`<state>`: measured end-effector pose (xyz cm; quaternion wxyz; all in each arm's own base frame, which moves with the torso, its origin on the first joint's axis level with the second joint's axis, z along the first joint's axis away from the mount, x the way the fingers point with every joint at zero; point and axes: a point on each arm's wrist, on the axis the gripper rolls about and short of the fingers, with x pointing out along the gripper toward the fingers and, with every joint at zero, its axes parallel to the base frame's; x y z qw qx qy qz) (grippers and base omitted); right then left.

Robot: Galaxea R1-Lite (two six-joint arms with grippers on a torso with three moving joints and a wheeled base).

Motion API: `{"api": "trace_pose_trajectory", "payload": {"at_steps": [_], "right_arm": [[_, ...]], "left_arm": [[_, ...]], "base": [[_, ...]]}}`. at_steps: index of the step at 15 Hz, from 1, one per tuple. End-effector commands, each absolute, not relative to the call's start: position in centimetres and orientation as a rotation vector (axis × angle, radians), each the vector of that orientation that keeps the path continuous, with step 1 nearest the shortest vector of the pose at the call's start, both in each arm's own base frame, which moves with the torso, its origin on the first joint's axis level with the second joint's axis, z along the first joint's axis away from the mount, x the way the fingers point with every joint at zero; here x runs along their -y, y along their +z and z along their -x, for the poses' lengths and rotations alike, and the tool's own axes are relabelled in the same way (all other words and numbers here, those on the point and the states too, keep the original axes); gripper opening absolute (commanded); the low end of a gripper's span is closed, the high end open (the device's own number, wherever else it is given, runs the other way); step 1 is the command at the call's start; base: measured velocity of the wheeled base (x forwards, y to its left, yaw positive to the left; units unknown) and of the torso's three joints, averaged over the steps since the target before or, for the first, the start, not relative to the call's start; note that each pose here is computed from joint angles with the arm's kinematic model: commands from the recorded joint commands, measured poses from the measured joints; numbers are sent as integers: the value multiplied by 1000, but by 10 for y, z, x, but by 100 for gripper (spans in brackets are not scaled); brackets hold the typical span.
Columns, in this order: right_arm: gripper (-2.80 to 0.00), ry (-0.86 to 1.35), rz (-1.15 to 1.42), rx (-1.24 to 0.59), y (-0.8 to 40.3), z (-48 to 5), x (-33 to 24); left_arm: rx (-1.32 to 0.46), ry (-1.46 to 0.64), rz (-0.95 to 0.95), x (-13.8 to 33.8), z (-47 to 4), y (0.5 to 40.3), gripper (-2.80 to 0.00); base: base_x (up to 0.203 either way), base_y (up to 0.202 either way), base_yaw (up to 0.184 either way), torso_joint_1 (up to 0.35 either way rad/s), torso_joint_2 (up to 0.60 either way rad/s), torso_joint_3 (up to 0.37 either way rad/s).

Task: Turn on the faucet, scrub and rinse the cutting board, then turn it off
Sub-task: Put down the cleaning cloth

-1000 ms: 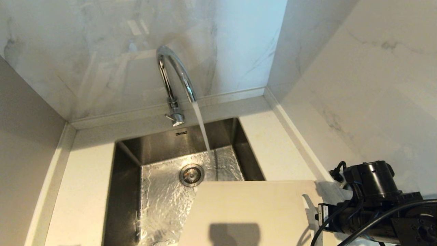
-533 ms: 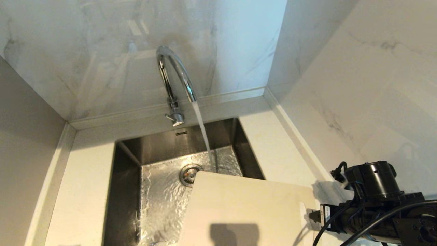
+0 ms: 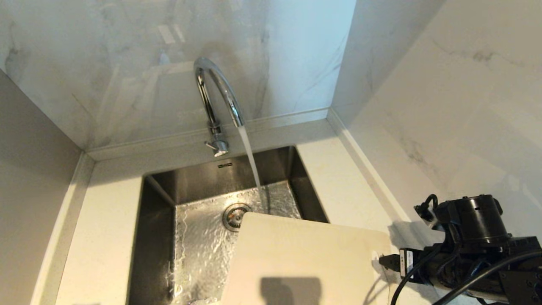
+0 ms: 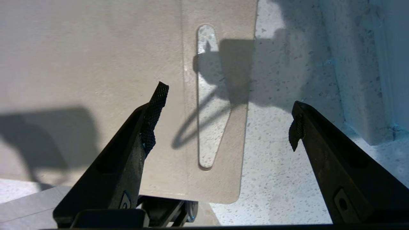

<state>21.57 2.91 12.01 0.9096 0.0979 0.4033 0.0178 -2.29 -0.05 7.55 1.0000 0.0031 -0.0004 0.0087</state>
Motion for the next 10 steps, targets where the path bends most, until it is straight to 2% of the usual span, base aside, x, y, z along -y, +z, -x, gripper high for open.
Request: {"api": "trace_pose_trajectory", "payload": {"at_steps": [1, 2, 10], "right_arm": [[-133, 57, -207, -782, 132, -204, -29], [-280, 63, -203, -773, 135, -199, -28], [-280, 54, -197, -767, 188, -126, -18]], "left_arm": [[3, 18, -6, 0, 23, 75, -280], [3, 18, -6, 0, 23, 75, -280], [2, 17, -6, 0, 23, 75, -280]], "base": [[0, 0, 0, 0, 0, 0], [0, 0, 0, 0, 0, 0], [0, 0, 0, 0, 0, 0]]}}
